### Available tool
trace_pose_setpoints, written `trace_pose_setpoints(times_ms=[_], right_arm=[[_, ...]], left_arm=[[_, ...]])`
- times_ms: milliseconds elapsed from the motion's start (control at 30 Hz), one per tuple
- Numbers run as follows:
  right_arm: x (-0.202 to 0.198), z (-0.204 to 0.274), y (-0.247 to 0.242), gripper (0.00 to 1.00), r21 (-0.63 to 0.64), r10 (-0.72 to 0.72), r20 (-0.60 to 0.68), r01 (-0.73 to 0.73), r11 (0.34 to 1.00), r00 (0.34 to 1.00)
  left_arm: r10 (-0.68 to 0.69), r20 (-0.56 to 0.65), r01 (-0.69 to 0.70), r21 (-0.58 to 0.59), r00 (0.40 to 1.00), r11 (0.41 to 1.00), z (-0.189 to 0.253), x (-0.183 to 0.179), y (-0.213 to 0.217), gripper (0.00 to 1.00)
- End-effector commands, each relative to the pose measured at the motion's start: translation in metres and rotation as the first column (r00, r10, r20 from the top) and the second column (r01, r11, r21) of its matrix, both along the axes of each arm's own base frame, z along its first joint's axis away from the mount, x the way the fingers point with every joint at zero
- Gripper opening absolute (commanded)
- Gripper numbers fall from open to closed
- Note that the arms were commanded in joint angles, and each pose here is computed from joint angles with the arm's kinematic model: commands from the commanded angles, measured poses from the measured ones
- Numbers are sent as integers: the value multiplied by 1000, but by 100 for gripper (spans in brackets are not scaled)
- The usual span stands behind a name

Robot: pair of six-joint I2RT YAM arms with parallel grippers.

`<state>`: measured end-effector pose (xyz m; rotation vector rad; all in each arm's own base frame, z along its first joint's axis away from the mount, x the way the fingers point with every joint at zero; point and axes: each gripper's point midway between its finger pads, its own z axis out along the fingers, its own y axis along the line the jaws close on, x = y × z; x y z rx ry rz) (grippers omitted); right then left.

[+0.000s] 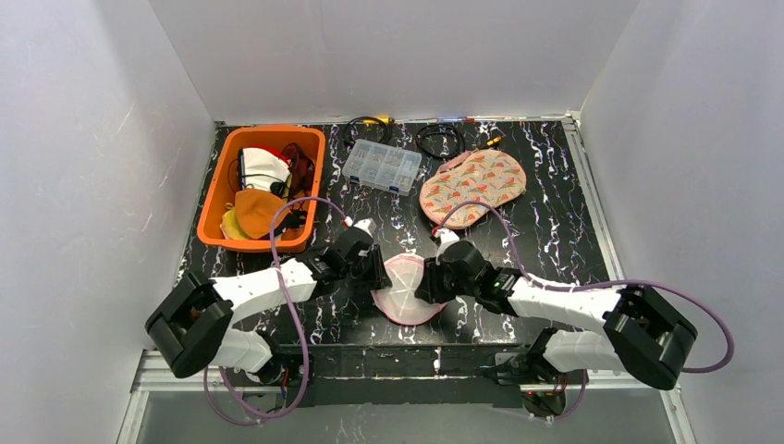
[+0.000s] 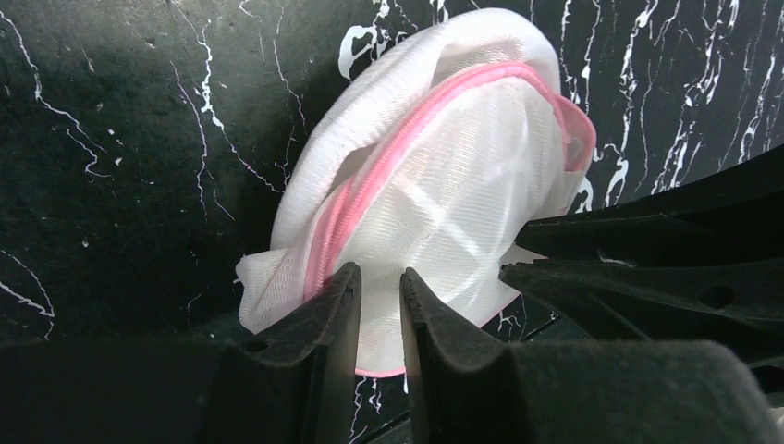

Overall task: Unzip the laundry bag and remove the bra
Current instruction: Adjust the laundry bag at the center of the board, then move the laundry bag to the center of the board.

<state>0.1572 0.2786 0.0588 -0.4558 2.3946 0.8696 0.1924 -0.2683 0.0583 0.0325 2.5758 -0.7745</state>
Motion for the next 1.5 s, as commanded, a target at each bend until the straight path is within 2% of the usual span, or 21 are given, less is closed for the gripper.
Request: trace_pose_setpoints(times_ms=[0,167,333,400,533,700,900,933,1000,1067,1233,1367,1467], right_arm=[[12,-7,-4,33,9,-73,40,73,997,997],[9,-25,-11,33,-24,-81,21,81,996,997],[9,-19,-12,34,-19,-80,29,80,997,996],[9,-10,-12,37,-12,-72,42,72,997,997],[7,17,-11,51,6,-34,75,33,999,997],[7,41,-23,63,-13,-29,125,31,999,992],[5,53,-39,69,-18,-54,171,58,998,984],[5,53,-42,70,-16,-60,177,63,998,982],[2,55,-47,71,-1,-66,189,68,998,980],[-1,56,-50,71,20,-74,199,72,997,977],[-8,65,-54,70,99,-87,213,68,993,973],[-14,70,-59,70,123,-99,204,75,990,974],[-16,69,-63,69,126,-108,201,83,989,974]], left_arm=[[28,13,-28,9,1000,1000,-6,6,3,21],[26,13,-26,10,1000,1000,-12,6,2,21],[27,12,-27,44,1000,999,-18,5,9,20],[21,12,-21,51,1000,998,-18,3,11,20],[20,53,-23,57,998,998,-5,4,18,23],[2,111,-6,38,994,999,25,1,24,40],[1,137,-10,65,991,998,43,-11,46,59],[11,135,-22,86,991,996,40,-14,53,64],[41,130,-59,130,991,990,32,-18,68,81],[49,131,-66,135,990,989,25,-18,71,89],[-61,161,39,134,985,990,15,-9,51,89],[-106,175,70,202,979,977,9,4,47,86],[-121,168,89,187,978,978,5,7,39,82]])
